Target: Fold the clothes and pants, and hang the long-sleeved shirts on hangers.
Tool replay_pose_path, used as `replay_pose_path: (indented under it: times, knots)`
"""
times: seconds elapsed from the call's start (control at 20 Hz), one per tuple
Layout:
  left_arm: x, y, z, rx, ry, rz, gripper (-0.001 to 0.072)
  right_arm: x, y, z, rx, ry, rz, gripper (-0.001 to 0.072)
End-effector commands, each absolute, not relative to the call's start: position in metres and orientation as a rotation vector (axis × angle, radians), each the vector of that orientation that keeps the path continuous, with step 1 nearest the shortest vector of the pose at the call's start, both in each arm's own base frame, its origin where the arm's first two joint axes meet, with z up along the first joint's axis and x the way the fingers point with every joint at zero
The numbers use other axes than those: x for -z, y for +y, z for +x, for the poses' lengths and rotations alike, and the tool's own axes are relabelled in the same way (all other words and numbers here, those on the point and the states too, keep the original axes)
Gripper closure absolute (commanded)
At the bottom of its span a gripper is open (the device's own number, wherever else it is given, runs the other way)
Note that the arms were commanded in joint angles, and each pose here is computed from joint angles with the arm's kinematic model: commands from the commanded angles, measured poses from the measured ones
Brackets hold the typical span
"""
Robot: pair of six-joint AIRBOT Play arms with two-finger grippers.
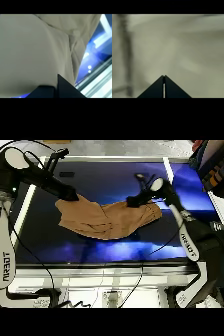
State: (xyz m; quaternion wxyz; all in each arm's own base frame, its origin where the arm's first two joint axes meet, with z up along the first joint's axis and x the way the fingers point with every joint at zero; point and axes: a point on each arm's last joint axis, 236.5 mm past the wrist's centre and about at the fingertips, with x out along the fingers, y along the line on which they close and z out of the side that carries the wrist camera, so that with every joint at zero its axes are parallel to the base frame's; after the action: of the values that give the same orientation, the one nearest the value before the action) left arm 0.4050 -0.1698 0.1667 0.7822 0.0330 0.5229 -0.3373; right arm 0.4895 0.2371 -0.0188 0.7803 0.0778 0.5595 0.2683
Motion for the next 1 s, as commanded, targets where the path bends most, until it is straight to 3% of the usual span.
replay_pose_path:
  times: [0.0, 0.25, 0.45, 0.7, 0.95]
  knots:
    - [-0.167, -0.176, 0.424, 0.712, 1.067, 0.054, 0.0696, 0.037, 0.338, 0.470, -0.664, 1.113, 0.261, 0.0688]
    - [-0.161, -0.191, 0.457, 0.694, 0.993, -0.019, 0.0696, 0.051, 0.445, 0.414, -0.691, 1.127, 0.375, 0.0689]
    - [-0.161, -0.227, 0.452, 0.820, 1.010, -0.173, 0.0696, 0.050, 0.466, 0.392, -0.740, 1.117, 0.311, 0.0689]
    - [-0.158, -0.267, 0.452, 0.929, 1.012, -0.292, 0.0696, 0.053, 0.379, 0.436, -0.623, 1.151, 0.184, 0.0688]
    - [-0.152, -0.334, 0.470, 0.937, 0.894, -0.311, 0.0696, 0.013, 0.189, 0.499, -0.331, 1.160, 0.176, 0.0688]
